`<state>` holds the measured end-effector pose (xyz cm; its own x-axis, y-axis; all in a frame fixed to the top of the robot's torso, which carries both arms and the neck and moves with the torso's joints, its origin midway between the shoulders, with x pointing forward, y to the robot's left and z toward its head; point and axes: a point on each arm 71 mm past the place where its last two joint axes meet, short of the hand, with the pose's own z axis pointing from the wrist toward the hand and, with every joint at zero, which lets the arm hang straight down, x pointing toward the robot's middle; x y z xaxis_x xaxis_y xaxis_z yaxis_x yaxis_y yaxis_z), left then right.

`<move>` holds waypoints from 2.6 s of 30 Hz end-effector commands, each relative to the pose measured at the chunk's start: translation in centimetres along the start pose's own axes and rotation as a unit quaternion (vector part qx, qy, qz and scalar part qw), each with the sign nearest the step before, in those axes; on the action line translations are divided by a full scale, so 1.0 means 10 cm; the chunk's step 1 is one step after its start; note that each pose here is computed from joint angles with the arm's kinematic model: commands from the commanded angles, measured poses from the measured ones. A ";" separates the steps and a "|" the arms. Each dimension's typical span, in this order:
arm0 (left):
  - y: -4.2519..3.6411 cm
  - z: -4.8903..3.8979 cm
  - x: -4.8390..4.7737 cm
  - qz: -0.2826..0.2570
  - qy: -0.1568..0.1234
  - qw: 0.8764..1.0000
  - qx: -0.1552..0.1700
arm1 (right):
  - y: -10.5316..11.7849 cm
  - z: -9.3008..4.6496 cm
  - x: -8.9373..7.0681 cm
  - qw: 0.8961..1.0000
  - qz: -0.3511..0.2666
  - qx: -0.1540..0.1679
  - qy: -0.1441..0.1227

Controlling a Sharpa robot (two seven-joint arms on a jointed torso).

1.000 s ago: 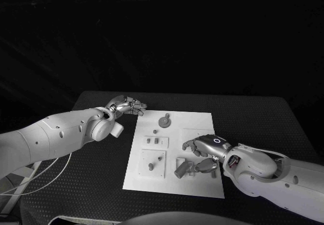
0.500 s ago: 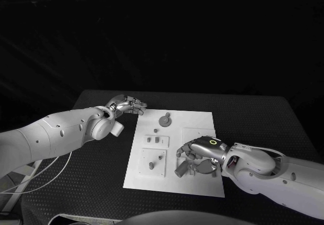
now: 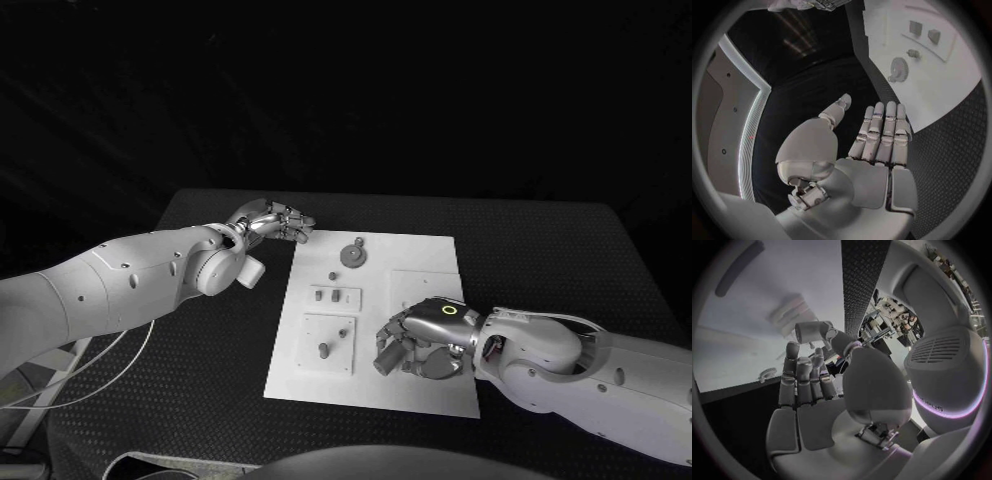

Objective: Assemble the parts on the task board

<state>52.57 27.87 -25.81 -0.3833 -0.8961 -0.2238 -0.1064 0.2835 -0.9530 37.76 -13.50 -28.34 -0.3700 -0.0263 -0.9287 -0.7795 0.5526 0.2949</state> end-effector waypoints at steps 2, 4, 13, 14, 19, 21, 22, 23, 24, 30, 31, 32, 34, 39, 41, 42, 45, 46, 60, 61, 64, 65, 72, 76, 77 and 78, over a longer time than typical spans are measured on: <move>-0.011 0.006 0.021 -0.005 0.008 1.000 0.003 | 0.02 0.03 0.03 1.000 -0.015 -0.008 0.015; -0.013 0.007 0.026 -0.005 0.008 1.000 0.003 | 0.01 0.04 0.03 1.000 -0.020 -0.006 0.015; -0.011 0.005 0.027 -0.006 0.010 1.000 0.003 | 0.01 0.08 0.05 0.999 -0.031 -0.004 0.016; -0.011 0.005 0.028 -0.006 0.010 1.000 0.003 | 0.01 0.08 0.05 0.999 -0.033 -0.004 0.017; -0.009 0.004 0.028 -0.006 0.011 1.000 0.002 | 0.00 0.09 0.08 0.999 -0.032 -0.002 0.030; -0.009 0.004 0.028 -0.006 0.012 1.000 0.002 | 0.00 0.10 0.09 0.999 -0.033 -0.003 0.032; -0.008 0.004 0.030 -0.007 0.013 1.000 0.002 | 0.00 0.10 0.09 0.999 -0.034 -0.004 0.033; -0.008 0.004 0.033 -0.007 0.015 1.000 0.001 | 0.00 0.10 0.10 0.999 -0.034 -0.004 0.033; -0.008 0.005 0.036 -0.007 0.016 1.000 0.001 | 0.00 0.11 0.10 0.999 -0.036 -0.004 0.033; -0.004 0.002 0.034 -0.007 0.017 1.000 -0.001 | -0.01 0.11 0.10 0.999 -0.038 -0.006 0.034; -0.005 0.002 0.035 -0.007 0.017 1.000 -0.001 | -0.01 0.11 0.10 0.999 -0.039 -0.006 0.031; -0.004 0.001 0.035 -0.008 0.017 1.000 -0.001 | -0.01 0.11 0.10 0.999 -0.039 -0.006 0.029; -0.004 0.000 0.034 -0.007 0.017 1.000 -0.002 | 0.00 0.11 0.09 0.999 -0.042 -0.007 0.024; -0.004 0.000 0.035 -0.007 0.017 1.000 -0.001 | -0.01 0.12 0.08 0.999 -0.050 -0.005 0.017; -0.004 0.000 0.035 -0.007 0.016 1.000 -0.002 | -0.01 0.12 0.08 0.999 -0.052 -0.005 0.016; -0.004 0.000 0.035 -0.007 0.016 1.000 -0.002 | -0.01 0.13 0.08 0.998 -0.053 -0.005 0.016; -0.004 0.000 0.036 -0.007 0.017 1.000 -0.002 | 0.00 0.13 0.07 0.998 -0.058 -0.008 0.013; -0.004 0.000 0.037 -0.007 0.017 1.000 -0.002 | 0.00 0.13 0.07 0.998 -0.060 -0.009 0.012; -0.007 0.005 0.048 -0.008 0.018 1.000 -0.002 | 0.03 0.27 -0.04 0.996 -0.087 -0.031 0.003; -0.006 0.004 0.048 -0.008 0.018 1.000 -0.002 | 0.04 0.28 -0.04 0.995 -0.090 -0.033 0.003; -0.006 0.004 0.049 -0.008 0.018 1.000 -0.002 | 0.03 0.30 -0.06 0.995 -0.095 -0.034 0.005; -0.006 0.005 0.050 -0.008 0.019 1.000 -0.002 | 0.03 0.31 -0.06 0.995 -0.096 -0.034 0.006; -0.003 0.001 0.046 -0.008 0.018 1.000 -0.003 | -0.01 0.31 -0.06 0.994 -0.098 -0.033 0.020; -0.002 0.001 0.045 -0.008 0.018 1.000 -0.004 | -0.01 0.31 -0.05 0.994 -0.096 -0.035 0.025; -0.003 0.002 0.047 -0.008 0.018 1.000 -0.004 | -0.01 0.30 -0.04 0.994 -0.096 -0.036 0.028; -0.003 0.003 0.050 -0.008 0.018 1.000 -0.004 | -0.01 0.30 -0.04 0.994 -0.096 -0.036 0.029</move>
<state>52.45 27.71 -25.96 -0.4017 -0.8904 -0.2140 -0.1218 0.2836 -0.9512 39.68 -11.10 -28.56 -0.2335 -0.1469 -0.9612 -0.8602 0.4921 0.1338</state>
